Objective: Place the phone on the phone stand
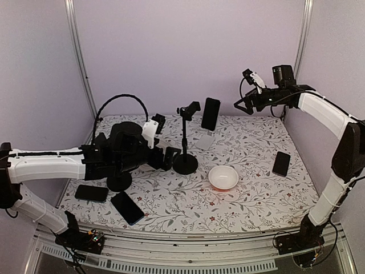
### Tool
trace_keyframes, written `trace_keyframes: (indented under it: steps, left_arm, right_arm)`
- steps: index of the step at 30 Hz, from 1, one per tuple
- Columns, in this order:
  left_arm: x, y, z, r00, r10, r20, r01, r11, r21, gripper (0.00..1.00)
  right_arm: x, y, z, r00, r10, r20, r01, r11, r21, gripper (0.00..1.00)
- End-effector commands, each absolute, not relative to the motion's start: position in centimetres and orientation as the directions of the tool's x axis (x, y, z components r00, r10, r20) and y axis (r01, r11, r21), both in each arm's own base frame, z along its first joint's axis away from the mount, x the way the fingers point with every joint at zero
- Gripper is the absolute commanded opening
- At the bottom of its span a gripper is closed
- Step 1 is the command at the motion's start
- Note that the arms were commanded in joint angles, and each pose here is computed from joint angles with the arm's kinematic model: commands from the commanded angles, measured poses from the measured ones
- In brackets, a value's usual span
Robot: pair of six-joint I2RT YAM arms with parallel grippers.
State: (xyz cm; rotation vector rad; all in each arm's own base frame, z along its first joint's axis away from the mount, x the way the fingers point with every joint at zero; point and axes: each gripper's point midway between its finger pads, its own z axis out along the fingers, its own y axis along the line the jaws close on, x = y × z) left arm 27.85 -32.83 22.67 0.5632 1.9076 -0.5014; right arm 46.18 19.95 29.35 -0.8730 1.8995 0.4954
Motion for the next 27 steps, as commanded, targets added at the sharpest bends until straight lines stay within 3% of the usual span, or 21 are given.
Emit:
trace_keyframes:
  steps: [1, 11, 16, 27]
  left_arm:
    - [28.5, -33.6, 21.7, -0.341, 0.175, -0.924, 0.601, 0.796, -0.071, 0.99]
    - [28.2, -36.3, 17.8, -0.381, 0.224, -0.897, 0.661, 0.745, -0.094, 0.96]
    - [28.0, -36.8, 17.1, -0.380, 0.248, -0.891, 0.682, 0.726, -0.089, 0.96]
    - [27.7, -36.5, 15.9, -0.381, 0.278, -0.882, 0.691, 0.720, -0.071, 0.96]
  right_arm:
    - [43.3, 13.4, 23.3, -0.477, -0.430, -0.766, -0.643, 0.765, -0.029, 0.99]
    - [36.7, 2.3, 13.4, -0.771, -0.387, -0.507, -0.399, 0.913, -0.090, 0.99]
    - [34.2, -1.4, 8.4, -0.905, -0.237, -0.354, -0.269, 0.962, 0.044, 0.99]
    - [35.0, -3.5, 3.7, -0.978, -0.104, -0.179, -0.140, 0.970, 0.197, 0.99]
